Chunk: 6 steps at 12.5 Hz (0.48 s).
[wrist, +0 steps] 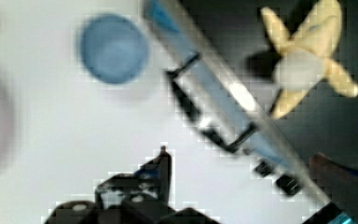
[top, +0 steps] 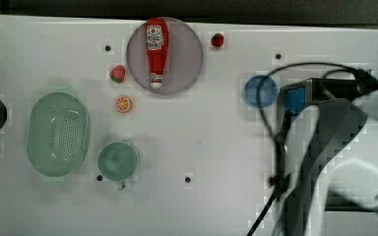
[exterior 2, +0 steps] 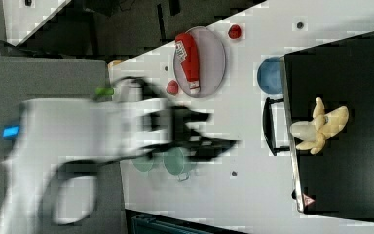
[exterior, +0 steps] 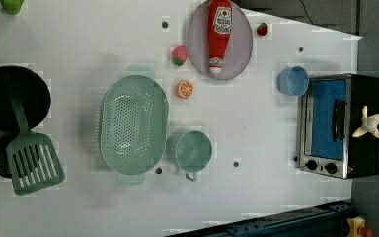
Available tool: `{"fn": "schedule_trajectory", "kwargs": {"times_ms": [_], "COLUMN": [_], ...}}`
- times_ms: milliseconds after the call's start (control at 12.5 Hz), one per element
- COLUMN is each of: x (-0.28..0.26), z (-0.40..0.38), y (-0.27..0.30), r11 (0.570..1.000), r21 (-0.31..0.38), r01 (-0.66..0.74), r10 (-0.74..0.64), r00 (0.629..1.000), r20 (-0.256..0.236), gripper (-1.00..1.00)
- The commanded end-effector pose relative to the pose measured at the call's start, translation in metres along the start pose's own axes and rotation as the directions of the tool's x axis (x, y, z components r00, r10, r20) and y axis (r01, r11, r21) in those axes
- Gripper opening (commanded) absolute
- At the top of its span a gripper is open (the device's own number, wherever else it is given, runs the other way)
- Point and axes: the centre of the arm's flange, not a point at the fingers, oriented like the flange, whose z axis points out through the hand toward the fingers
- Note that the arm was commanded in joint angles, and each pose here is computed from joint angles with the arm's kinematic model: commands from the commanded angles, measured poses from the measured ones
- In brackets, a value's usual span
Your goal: Pick banana from table and place on oven.
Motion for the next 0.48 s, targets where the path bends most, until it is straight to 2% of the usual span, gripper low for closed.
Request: {"fn": "schedule_trajectory", "kwargs": {"times_ms": [80, 320, 480], "x": [-0.063, -0.131, -0.168], "z": [-0.067, -0.093, -0.101], "y": [-0.077, -0.13, -0.151], "r11": [0.981, 0.936, 0.927], "r21": [0.066, 0.094, 0.101], "r01": [-0.181, -0.339, -0.362], "r10": [0.182, 0.343, 0.367], "r00": [0.983, 0.939, 0.93], "r20": [-0.009, -0.022, -0.035], "gripper": [1.0, 1.0, 1.0]}}
